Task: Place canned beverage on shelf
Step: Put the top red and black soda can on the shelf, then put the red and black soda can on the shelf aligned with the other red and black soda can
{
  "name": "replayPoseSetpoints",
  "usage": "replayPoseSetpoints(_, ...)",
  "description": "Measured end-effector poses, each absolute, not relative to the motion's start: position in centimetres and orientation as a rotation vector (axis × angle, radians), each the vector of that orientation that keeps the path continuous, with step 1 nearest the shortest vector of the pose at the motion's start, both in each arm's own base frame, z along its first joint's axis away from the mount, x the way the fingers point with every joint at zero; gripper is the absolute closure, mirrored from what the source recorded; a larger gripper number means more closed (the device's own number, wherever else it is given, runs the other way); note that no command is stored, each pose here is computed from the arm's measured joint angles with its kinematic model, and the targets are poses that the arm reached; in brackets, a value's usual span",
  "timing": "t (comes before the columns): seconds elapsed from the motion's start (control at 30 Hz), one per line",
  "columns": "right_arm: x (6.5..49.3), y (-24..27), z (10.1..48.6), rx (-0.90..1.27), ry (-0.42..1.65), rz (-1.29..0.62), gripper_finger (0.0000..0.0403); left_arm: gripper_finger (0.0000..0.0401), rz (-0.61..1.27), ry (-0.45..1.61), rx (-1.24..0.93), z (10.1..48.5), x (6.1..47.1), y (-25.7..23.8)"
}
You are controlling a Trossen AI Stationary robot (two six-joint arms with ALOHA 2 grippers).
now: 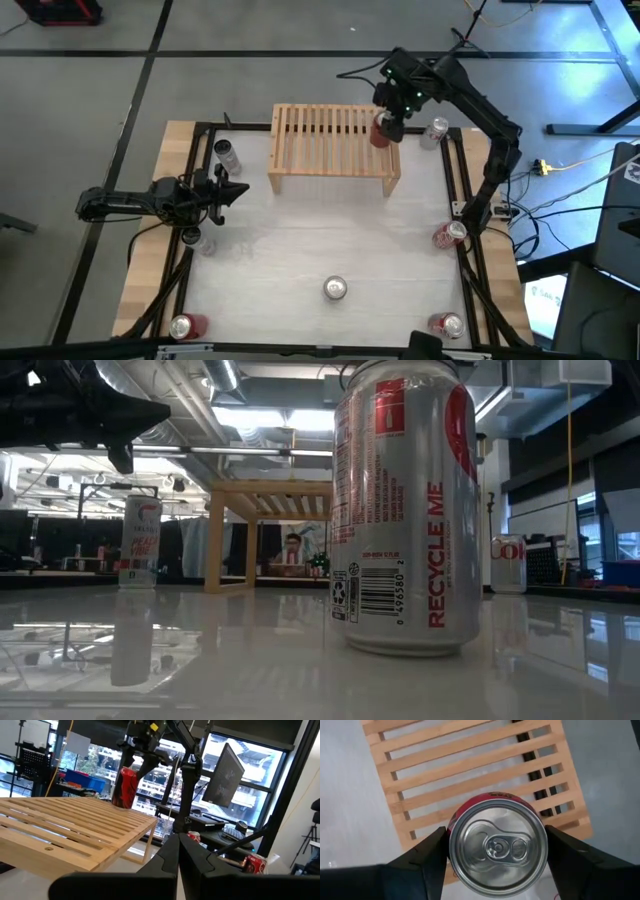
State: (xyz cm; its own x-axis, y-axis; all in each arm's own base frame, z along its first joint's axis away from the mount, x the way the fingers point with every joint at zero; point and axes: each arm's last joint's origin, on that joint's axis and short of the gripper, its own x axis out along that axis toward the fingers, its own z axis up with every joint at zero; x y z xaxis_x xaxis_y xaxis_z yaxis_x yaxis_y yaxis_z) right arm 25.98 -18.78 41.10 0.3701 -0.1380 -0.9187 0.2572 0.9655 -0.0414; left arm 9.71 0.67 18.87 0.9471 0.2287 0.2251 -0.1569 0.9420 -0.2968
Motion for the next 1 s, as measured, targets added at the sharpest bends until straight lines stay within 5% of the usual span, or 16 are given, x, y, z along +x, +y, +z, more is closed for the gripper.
replayPoseSetpoints(0.17,26.2,-18.8,40.8,0.115,1.151,-0.227,0.0141,0.0401,0.222,-0.264,-0.282,18.9,9.7,0.7)
replayPoseSetpoints(0.5,26.1,-18.9,40.8,0.087,1.178,-0.268,0.0062,0.0401,0.246,-0.267,-0.282,18.9,9.7,0.8)
replayPoseSetpoints(1.0,24.2,-15.6,47.4,0.131,0.947,-0.348,0.0055,0.0401,0.325,-0.302,-0.3,19.1,9.5,1.0)
